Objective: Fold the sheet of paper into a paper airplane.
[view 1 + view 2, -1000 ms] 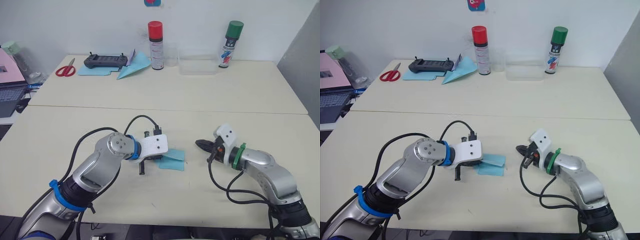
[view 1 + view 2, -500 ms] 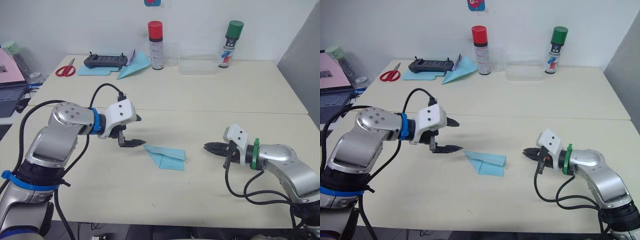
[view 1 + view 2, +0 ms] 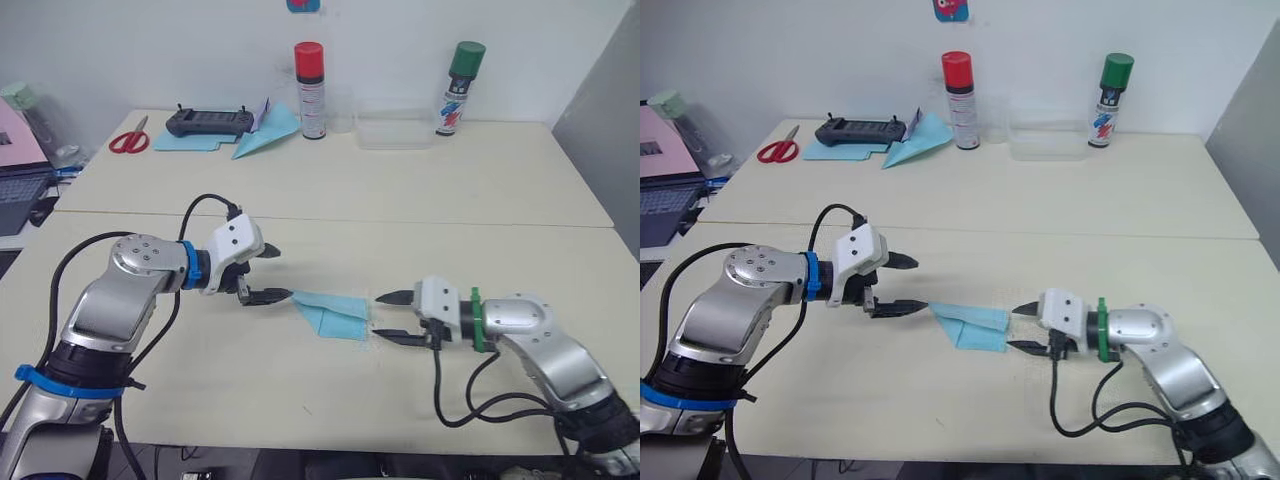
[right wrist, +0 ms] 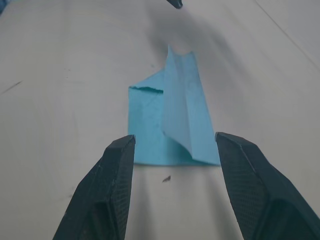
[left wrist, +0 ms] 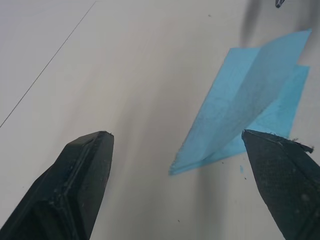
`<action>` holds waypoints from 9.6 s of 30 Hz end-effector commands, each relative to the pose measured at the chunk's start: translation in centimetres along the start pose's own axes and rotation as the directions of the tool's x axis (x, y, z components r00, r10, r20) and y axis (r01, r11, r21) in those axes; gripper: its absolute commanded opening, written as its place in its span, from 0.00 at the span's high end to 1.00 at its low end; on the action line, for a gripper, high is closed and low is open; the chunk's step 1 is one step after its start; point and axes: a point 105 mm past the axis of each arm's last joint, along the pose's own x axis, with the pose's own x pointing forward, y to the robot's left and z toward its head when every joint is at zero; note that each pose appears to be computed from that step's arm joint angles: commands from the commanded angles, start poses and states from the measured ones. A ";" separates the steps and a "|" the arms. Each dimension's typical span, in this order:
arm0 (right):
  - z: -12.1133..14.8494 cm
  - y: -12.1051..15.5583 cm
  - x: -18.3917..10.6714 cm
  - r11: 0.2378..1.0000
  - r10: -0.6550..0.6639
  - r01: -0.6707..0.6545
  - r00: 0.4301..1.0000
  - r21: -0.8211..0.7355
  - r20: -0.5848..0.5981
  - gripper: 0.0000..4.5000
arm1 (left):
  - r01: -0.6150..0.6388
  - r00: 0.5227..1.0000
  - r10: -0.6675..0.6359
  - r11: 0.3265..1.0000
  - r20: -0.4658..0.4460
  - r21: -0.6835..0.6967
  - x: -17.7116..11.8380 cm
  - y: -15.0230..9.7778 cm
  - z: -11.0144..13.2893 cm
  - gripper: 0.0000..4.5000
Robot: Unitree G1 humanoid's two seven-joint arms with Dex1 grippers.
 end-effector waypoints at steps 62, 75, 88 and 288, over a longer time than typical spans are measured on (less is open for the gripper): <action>3.0 2.7 -2.8 0.986 0.115 -0.123 0.991 0.114 0.075 0.73 | 0.331 0.944 -0.330 0.939 0.030 -0.093 6.8 -7.5 -2.6 1.00; 1.7 3.3 -3.1 0.992 0.125 -0.125 0.992 -0.006 0.030 0.59 | 0.343 0.938 -0.346 0.932 0.002 -0.119 7.0 -7.8 -4.1 1.00; 0.7 3.5 1.9 0.971 0.112 -0.091 0.990 -0.220 0.083 0.37 | 0.362 0.931 -0.364 0.925 0.000 -0.119 6.9 -7.8 -3.7 1.00; -1.2 0.7 1.2 0.943 -0.037 0.028 0.999 0.331 0.020 0.91 | 0.289 0.956 -0.292 0.953 -0.017 -0.096 6.6 -8.6 -6.0 1.00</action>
